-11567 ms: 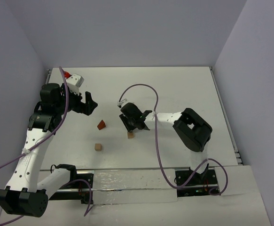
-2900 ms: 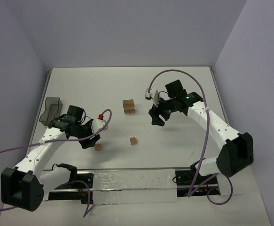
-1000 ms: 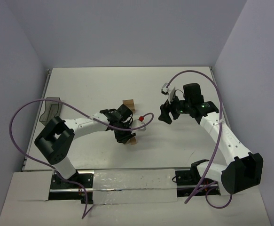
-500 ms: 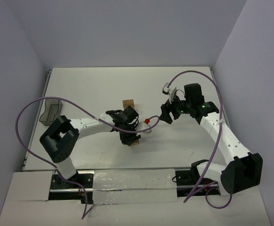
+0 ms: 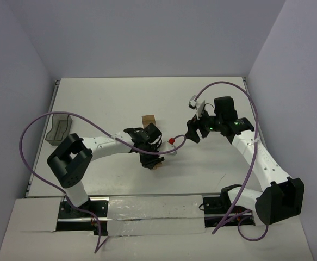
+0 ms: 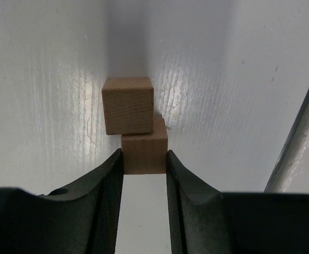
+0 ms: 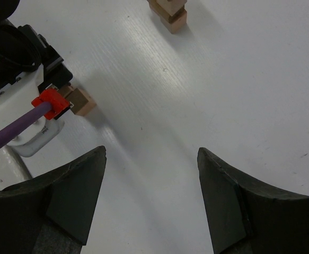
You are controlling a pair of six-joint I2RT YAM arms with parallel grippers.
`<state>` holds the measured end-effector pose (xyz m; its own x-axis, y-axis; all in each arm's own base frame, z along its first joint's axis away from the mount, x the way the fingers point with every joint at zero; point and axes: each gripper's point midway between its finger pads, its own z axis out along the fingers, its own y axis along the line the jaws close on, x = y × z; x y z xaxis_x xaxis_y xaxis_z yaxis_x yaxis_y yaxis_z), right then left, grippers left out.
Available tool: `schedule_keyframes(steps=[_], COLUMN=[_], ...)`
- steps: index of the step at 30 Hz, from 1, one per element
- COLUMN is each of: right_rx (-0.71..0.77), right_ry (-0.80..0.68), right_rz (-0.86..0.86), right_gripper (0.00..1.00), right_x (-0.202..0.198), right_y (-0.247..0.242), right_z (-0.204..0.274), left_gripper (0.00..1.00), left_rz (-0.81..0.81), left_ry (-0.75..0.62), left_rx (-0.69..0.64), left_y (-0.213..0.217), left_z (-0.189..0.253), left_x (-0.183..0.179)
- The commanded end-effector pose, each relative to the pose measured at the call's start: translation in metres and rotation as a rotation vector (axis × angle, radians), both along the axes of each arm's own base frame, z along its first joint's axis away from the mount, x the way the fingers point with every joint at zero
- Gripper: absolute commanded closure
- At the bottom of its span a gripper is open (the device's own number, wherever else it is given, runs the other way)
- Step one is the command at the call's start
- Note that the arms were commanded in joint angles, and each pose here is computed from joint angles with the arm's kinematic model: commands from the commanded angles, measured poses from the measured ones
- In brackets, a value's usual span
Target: Build the wood block tower
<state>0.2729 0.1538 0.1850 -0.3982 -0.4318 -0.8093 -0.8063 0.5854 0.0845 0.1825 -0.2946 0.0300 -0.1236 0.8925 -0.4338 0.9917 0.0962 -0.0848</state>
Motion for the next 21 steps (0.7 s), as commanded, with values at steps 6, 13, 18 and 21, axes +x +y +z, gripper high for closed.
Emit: schedule_keyframes(steps=[6, 13, 18, 21], right_rx=[0.031, 0.032, 0.034, 0.034], right_ry=[-0.042, -0.042, -0.039, -0.038], right_rz=[0.007, 0.009, 0.009, 0.009], right_gripper=[0.23, 0.23, 0.23, 0.23], right_x=[0.001, 0.0, -0.001, -0.002], right_y=[0.002, 0.002, 0.002, 0.002], right_z=[0.01, 0.009, 0.008, 0.008], left_gripper=[0.7, 0.64, 0.45, 0.39], left_rz=[0.003, -0.002, 0.002, 0.003], left_ry=[-0.042, -0.048, -0.058, -0.066], left_rx=[-0.017, -0.018, -0.026, -0.039], left_y=[-0.013, -0.015, -0.016, -0.018], left_z=[0.006, 0.007, 0.012, 0.017], left_x=[0.014, 0.015, 0.017, 0.019])
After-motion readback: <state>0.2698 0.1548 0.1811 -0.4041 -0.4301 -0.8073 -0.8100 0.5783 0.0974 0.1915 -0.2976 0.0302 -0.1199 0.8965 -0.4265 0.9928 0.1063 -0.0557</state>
